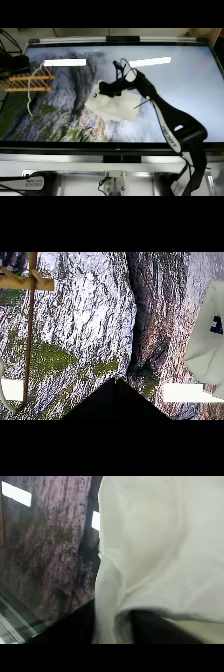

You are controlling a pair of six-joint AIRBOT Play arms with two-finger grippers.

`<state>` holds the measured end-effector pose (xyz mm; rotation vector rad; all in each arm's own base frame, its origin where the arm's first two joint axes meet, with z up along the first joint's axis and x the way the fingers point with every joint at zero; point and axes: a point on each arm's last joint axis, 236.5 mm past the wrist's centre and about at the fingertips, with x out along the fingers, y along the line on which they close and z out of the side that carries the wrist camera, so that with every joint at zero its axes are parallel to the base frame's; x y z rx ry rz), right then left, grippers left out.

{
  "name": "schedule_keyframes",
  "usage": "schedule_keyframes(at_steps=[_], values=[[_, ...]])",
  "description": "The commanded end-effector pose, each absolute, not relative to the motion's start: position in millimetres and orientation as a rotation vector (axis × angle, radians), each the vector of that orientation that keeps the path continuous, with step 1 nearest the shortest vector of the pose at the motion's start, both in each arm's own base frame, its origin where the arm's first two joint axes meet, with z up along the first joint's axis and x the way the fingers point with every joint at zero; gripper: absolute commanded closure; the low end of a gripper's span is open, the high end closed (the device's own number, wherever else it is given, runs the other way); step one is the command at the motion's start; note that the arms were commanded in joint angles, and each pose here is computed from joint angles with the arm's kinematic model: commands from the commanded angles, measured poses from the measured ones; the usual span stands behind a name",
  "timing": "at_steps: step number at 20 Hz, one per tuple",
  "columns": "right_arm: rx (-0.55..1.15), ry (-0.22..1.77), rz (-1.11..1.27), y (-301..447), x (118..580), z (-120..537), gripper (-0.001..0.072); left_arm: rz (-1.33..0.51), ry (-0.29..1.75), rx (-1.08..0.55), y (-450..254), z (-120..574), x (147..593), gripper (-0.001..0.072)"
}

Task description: Fold the shirts.

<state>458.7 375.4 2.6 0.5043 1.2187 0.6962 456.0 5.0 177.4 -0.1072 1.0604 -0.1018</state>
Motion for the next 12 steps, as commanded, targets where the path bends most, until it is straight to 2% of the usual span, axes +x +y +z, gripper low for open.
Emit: schedule_keyframes(at_steps=[1, 3, 5, 9, 11, 12], values=[[0.585, 1.144, 0.692, 399.6, 470.5, 6.3, 0.0059, -0.137, 1.065, -0.129, -3.5, 177.8, 452.0, 0.0679], [0.539, 1.172, 0.692, 385.4, 466.6, 7.1, 0.0059, -0.143, 1.083, -0.127, -5.7, 170.9, 450.5, 0.0679], [0.410, 1.217, 0.651, 344.6, 464.5, 4.1, 0.0059, -0.149, 1.092, -0.121, -6.4, 167.2, 449.6, 0.0679], [0.032, 1.467, 0.326, 173.0, 446.0, -24.8, 0.0066, -0.150, 1.088, -0.118, -6.1, 167.6, 450.5, 0.0679], [0.006, 1.636, 0.190, 107.5, 419.3, -46.1, 0.0065, -0.154, 1.088, -0.111, -6.3, 167.6, 450.4, 0.0679], [0.087, 1.691, 0.193, 103.1, 407.0, -58.1, 0.0065, -0.154, 1.088, -0.111, -6.3, 167.6, 450.4, 0.0678]])
